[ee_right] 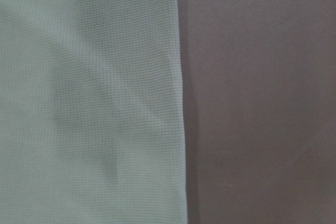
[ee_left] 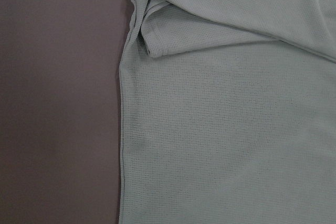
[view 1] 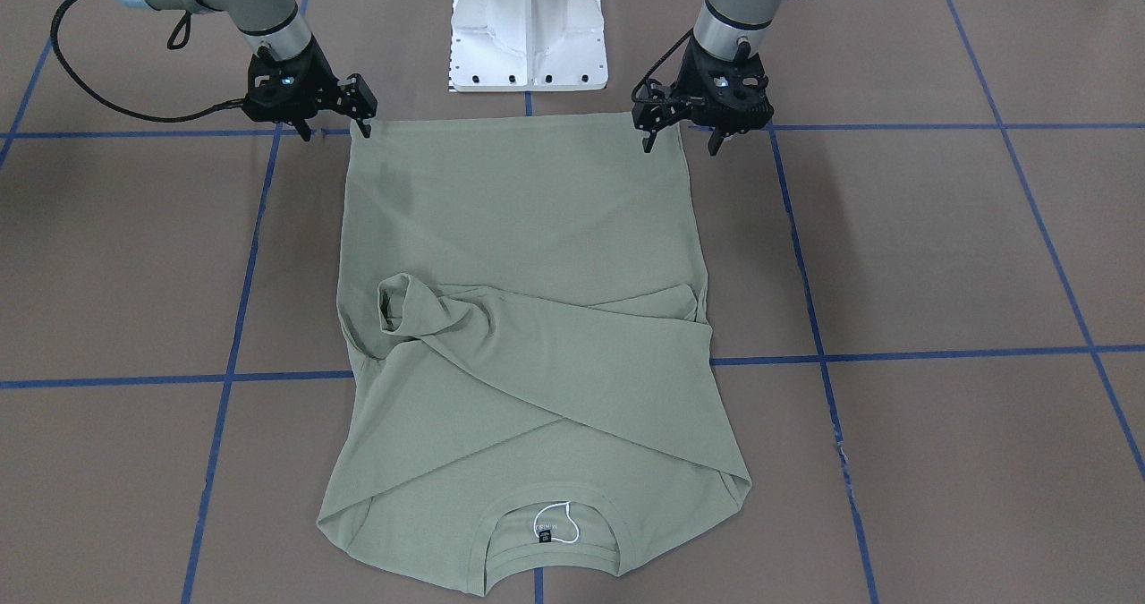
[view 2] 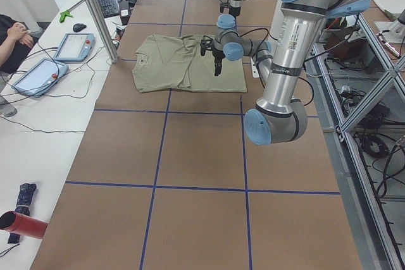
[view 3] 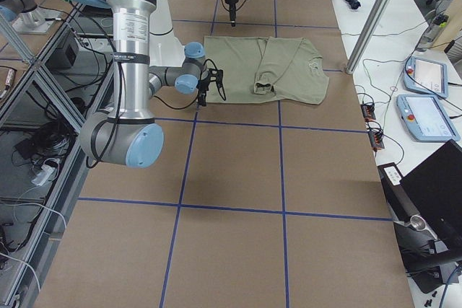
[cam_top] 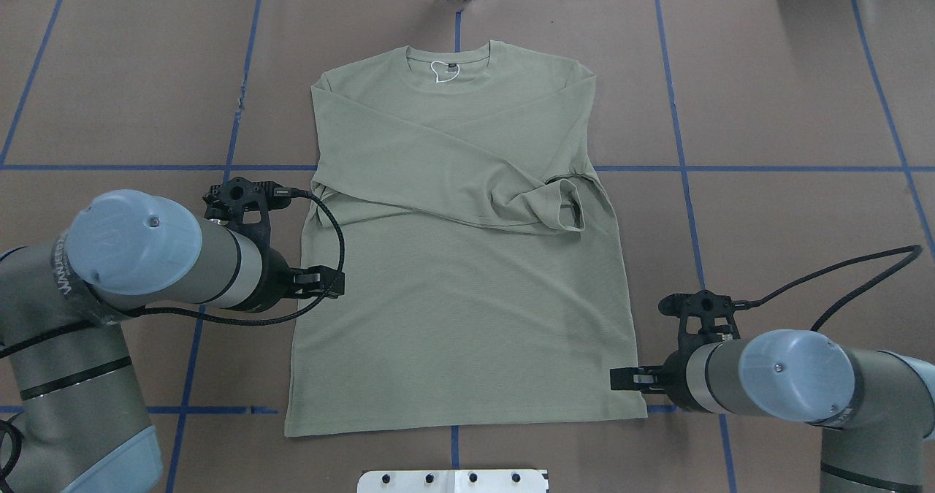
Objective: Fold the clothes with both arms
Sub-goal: 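Release the sleeve with the left gripper while both grippers move to the hem corners, then grasp both near hem corners with the left and right grippers, then lift the hem with both grippers and fold it toward the collar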
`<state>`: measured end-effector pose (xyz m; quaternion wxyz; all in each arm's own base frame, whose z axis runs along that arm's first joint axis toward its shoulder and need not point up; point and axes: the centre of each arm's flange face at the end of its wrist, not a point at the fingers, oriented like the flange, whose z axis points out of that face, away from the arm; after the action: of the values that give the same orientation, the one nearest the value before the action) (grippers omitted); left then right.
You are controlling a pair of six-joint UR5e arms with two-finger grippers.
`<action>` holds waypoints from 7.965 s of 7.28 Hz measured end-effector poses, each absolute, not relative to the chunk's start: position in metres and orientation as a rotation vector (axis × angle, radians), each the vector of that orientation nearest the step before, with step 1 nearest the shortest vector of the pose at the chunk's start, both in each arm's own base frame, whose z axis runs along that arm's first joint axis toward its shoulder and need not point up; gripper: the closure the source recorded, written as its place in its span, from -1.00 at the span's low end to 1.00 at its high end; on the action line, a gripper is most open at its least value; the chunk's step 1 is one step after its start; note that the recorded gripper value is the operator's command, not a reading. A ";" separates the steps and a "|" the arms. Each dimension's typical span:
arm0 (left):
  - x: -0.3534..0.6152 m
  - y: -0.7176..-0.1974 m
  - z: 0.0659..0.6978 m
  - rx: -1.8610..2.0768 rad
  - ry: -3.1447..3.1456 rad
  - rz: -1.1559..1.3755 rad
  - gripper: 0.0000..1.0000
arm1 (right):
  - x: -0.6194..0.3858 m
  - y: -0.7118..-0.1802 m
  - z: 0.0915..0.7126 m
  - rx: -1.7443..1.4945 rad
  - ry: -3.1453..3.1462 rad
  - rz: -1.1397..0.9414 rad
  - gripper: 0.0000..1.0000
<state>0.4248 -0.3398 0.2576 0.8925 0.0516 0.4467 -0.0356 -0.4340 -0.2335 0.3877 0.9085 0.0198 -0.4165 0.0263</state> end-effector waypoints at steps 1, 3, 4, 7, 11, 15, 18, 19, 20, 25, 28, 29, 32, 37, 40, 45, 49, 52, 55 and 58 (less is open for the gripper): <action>0.425 -0.340 0.257 0.107 0.928 -0.074 -1.00 | -0.445 -0.232 0.378 0.034 -0.845 0.048 -0.93; 0.425 -0.339 0.257 0.106 0.930 -0.072 -1.00 | -0.454 -0.229 0.375 0.025 -0.824 0.040 -0.93; 0.425 -0.339 0.256 0.106 0.932 -0.072 -1.00 | -0.456 -0.229 0.380 0.020 -0.813 0.039 -0.84; 0.426 -0.338 0.256 0.105 0.932 -0.071 -1.00 | -0.461 -0.229 0.386 0.011 -0.799 0.036 -0.61; 0.427 -0.338 0.258 0.102 0.929 -0.073 -1.00 | -0.466 -0.228 0.390 -0.008 -0.799 0.029 0.35; 0.428 -0.338 0.258 0.100 0.929 -0.073 -1.00 | -0.462 -0.227 0.389 -0.017 -0.803 0.026 1.00; 0.429 -0.337 0.263 0.090 0.921 -0.083 -1.00 | -0.458 -0.228 0.384 -0.007 -0.814 0.030 1.00; 0.429 -0.335 0.272 0.076 0.914 -0.101 -1.00 | -0.456 -0.228 0.378 -0.003 -0.824 0.031 1.00; 0.428 -0.328 0.284 0.057 0.917 -0.127 -1.00 | -0.454 -0.228 0.374 0.000 -0.833 0.031 1.00; 0.490 -0.243 0.320 -0.072 0.855 -0.194 -0.93 | -0.452 -0.227 0.366 0.002 -0.850 0.029 1.00; 0.505 -0.222 0.332 -0.099 0.817 -0.194 -0.55 | -0.453 -0.227 0.366 -0.001 -0.852 0.027 1.00; 0.506 -0.220 0.333 -0.103 0.809 -0.199 -0.28 | -0.453 -0.227 0.365 -0.001 -0.853 0.027 1.00; 0.509 -0.218 0.340 -0.112 0.791 -0.209 -0.21 | -0.452 -0.228 0.360 -0.001 -0.863 0.027 1.00; 0.511 -0.212 0.342 -0.119 0.785 -0.200 1.00 | -0.451 -0.228 0.359 -0.001 -0.866 0.027 1.00; 0.490 -0.207 0.313 -0.126 0.799 -0.193 1.00 | -0.443 -0.231 0.353 -0.002 -0.881 0.032 1.00; 0.436 -0.180 0.241 -0.137 0.909 -0.144 1.00 | -0.353 -0.212 0.320 -0.121 -0.965 -0.007 1.00; 0.398 -0.168 0.210 -0.139 0.931 -0.116 1.00 | -0.322 -0.206 0.292 -0.165 -1.034 -0.034 1.00; 0.385 -0.214 0.187 -0.076 0.983 -0.205 1.00 | -0.302 -0.252 0.273 -0.084 -1.092 0.066 1.00; 0.369 -0.284 0.182 -0.014 0.982 -0.330 1.00 | -0.281 -0.309 0.276 0.001 -1.094 0.194 1.00; 0.375 -0.346 0.181 -0.008 0.959 -0.421 1.00 | -0.292 -0.376 0.270 0.062 -1.097 0.287 1.00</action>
<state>0.3753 -0.3461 0.1806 0.8660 -0.0040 0.4578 -0.2011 -0.2924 -0.3762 0.2701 0.8431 0.0295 -0.5193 0.1361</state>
